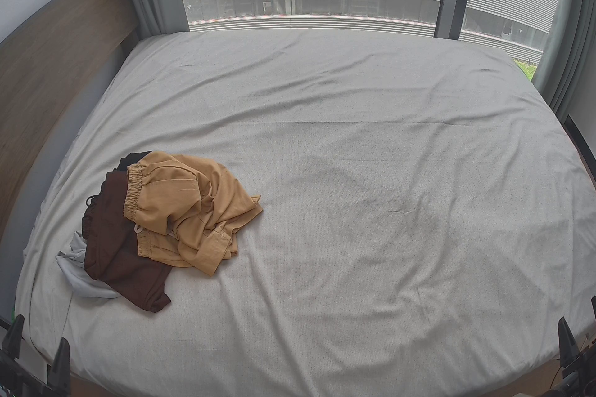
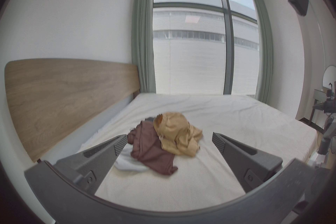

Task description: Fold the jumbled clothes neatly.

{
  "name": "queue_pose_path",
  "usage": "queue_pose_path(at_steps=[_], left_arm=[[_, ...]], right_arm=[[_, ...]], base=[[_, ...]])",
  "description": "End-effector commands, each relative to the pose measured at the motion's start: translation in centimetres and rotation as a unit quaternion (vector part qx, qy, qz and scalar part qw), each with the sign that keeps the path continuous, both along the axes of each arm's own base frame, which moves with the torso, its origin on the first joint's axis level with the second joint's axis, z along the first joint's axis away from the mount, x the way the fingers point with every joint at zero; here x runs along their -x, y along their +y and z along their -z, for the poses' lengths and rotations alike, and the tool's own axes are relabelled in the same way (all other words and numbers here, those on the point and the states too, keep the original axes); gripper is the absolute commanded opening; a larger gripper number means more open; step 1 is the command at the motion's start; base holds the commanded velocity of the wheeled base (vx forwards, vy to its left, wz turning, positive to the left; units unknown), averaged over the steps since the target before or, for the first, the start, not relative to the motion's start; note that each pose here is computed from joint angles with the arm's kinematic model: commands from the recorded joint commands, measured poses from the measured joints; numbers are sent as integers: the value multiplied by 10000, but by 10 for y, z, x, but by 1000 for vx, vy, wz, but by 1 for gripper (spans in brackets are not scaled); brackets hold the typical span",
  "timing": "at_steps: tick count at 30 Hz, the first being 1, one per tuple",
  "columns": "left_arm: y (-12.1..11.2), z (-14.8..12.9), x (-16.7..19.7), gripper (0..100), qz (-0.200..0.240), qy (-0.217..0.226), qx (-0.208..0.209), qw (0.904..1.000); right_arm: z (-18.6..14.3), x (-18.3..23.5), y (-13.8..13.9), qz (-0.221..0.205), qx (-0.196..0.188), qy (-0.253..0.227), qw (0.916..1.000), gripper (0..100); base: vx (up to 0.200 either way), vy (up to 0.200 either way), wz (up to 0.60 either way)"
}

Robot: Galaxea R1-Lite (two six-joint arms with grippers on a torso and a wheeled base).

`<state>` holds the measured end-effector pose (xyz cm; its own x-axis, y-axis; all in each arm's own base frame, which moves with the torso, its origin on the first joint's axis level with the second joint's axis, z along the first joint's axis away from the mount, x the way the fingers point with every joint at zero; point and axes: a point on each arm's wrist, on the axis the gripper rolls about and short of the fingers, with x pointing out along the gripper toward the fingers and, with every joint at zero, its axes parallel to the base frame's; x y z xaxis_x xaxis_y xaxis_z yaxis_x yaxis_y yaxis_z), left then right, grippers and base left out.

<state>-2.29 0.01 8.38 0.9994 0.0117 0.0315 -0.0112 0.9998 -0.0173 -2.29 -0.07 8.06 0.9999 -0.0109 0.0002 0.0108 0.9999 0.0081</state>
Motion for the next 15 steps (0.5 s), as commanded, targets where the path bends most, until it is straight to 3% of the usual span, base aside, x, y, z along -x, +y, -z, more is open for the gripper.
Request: queue_pose_path(at_steps=[1, 9, 15], left_arm=[[0, -15, 2, 100, -102, -617, 10, 9980], [0, -20, -5, 100, 29, -364, 23, 9993], [1, -32, -8, 100, 302, -273, 372, 9985]], right_arm=[[5, 0, 0, -1, -6, 9, 10000, 100], [5, 0, 0, -8, -6, 1, 10000, 100], [5, 0, 0, -8, -6, 1, 10000, 100]], base=[[0, 0, 0], [0, 0, 0], [0, 0, 0]])
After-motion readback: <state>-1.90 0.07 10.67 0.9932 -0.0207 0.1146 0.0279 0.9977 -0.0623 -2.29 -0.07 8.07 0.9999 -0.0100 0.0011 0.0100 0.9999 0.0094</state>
